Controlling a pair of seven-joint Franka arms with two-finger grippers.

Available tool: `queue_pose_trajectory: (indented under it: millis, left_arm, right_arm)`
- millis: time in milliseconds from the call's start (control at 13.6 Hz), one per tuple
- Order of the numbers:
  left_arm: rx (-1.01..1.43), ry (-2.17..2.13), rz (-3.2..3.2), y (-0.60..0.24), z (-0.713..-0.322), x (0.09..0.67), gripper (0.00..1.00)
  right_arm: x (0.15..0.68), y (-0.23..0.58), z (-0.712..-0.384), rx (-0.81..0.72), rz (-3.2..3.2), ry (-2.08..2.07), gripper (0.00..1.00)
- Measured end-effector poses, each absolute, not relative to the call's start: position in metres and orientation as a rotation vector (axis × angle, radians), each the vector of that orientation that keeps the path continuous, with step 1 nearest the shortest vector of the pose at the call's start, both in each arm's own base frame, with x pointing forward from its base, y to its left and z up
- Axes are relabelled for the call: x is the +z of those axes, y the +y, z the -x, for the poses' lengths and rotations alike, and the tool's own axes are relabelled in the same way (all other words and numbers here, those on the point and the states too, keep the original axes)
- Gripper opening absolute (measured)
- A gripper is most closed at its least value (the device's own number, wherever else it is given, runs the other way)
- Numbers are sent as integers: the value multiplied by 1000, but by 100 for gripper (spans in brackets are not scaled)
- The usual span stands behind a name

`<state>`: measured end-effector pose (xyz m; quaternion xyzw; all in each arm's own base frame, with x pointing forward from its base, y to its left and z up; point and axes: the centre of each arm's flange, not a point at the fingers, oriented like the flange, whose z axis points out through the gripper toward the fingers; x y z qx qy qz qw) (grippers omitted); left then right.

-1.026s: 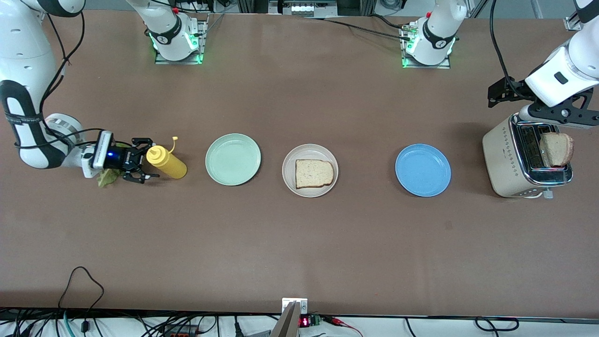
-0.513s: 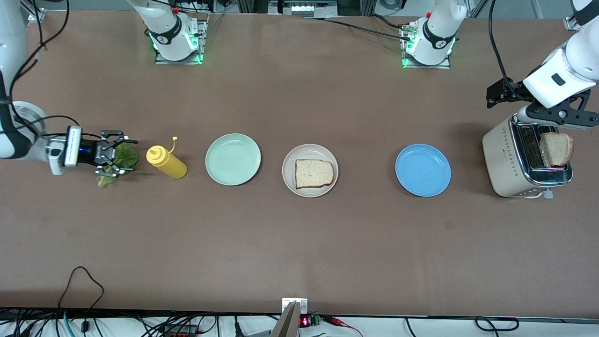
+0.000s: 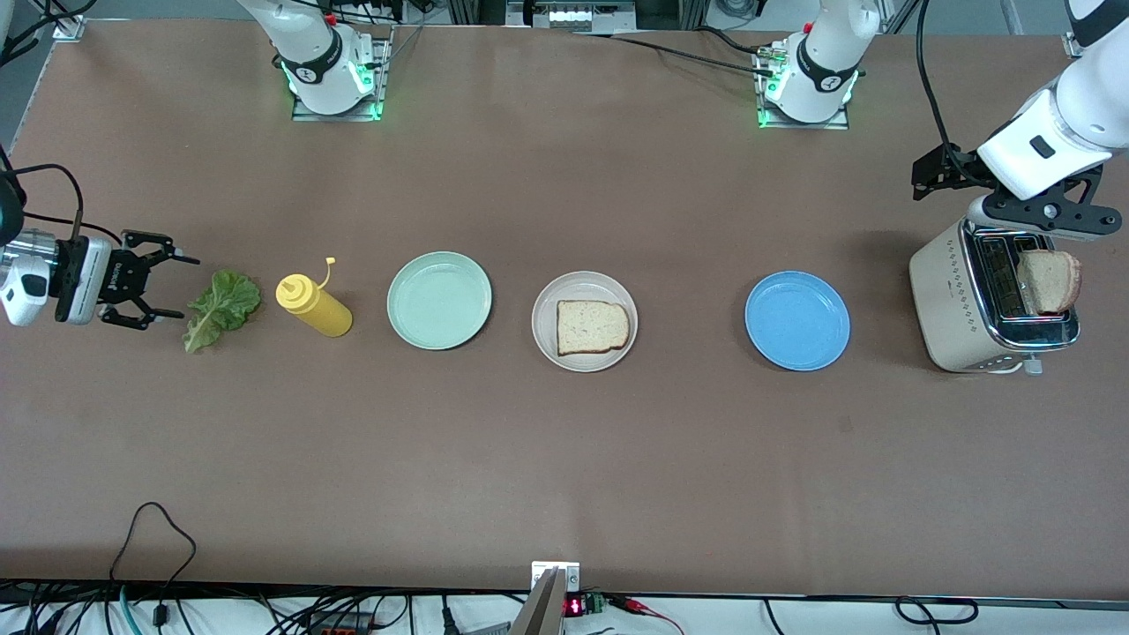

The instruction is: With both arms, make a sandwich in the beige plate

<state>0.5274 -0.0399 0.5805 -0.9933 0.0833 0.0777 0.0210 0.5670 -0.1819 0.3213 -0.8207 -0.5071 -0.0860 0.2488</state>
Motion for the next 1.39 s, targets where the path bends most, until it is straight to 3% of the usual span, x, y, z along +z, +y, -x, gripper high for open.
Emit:
queue_pose_trajectory:
  millis: [147, 586, 953, 1392]
  left_arm:
    - [240, 260, 3079, -41, -527, 580, 100]
    - [240, 261, 3079, -41, -527, 580, 100]
    - [242, 261, 3079, -41, -527, 579, 100]
    - [236, 254, 3080, -38, -528, 579, 100]
  right_arm:
    - [338, -180, -575, -72, 2430, -1332, 100]
    - [355, -157, -590, 213, 2920, -925, 100]
    - [331, -144, -593, 336, 3166, -250, 100]
    - [250, -155, -602, 310, 3227, 27, 100]
